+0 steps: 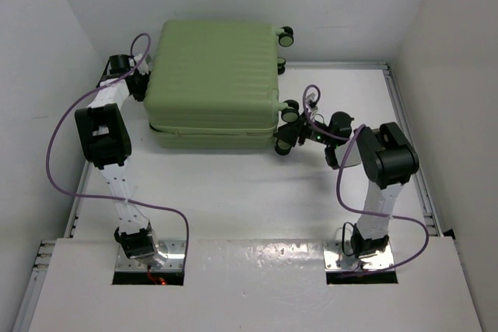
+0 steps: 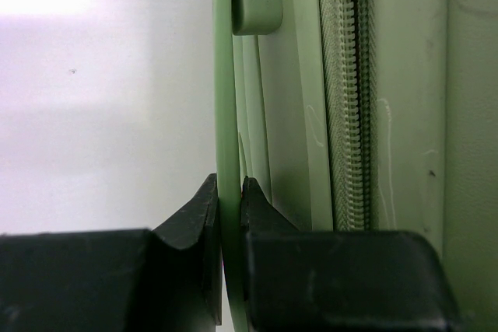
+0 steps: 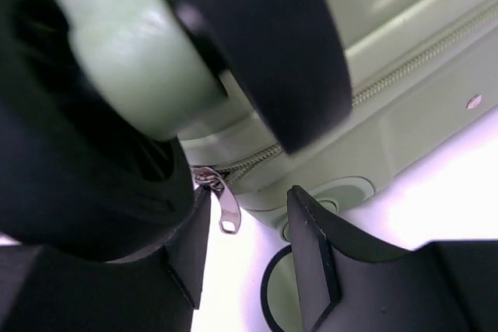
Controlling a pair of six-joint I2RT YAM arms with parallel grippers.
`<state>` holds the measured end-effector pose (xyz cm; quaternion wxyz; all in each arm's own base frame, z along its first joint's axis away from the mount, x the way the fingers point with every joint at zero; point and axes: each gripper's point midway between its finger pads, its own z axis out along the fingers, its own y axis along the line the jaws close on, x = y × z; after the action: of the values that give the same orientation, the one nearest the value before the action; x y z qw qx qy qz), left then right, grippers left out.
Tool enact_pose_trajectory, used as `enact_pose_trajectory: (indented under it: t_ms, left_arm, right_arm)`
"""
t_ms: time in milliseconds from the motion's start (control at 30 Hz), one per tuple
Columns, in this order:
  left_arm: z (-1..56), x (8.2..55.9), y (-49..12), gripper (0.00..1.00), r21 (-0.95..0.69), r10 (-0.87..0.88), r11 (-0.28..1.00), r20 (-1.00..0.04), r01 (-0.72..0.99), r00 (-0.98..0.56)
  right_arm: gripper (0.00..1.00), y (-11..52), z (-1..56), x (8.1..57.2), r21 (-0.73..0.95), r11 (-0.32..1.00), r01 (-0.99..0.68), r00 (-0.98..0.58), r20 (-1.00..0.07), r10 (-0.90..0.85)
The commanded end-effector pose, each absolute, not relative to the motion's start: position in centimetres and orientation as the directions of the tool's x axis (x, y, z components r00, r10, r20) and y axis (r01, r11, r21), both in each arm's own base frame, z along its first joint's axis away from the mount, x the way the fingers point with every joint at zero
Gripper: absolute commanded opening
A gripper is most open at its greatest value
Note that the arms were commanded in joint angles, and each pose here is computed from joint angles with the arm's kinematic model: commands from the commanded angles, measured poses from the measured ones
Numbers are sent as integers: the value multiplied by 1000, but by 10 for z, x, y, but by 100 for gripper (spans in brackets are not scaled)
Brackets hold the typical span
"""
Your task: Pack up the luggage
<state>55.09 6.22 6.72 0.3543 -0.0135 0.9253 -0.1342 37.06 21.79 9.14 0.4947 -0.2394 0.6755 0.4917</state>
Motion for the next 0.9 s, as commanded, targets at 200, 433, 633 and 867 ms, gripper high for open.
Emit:
enact_pose_trajectory:
  t_ms: [200, 433, 633, 867]
  left_arm:
    - [-13, 490, 31, 0, -355, -116, 935, -372, 26, -921]
    - [-14, 492, 31, 0, -358, -124, 934, -369, 18, -921]
    - [-14, 492, 31, 0, -358, -124, 934, -369, 18, -921]
    - [-15, 491, 42, 0, -352, -149, 936, -365, -12, -919]
  right_arm:
    - [26, 230, 160, 372, 0, 355, -935, 66, -982, 175]
    - [13, 233, 154, 379, 12, 356, -934, 54, -983, 176]
    - [0, 233, 157, 383, 11, 373, -928, 62, -981, 184]
    - [0, 205, 154, 411, 96, 565, -819, 48, -971, 235]
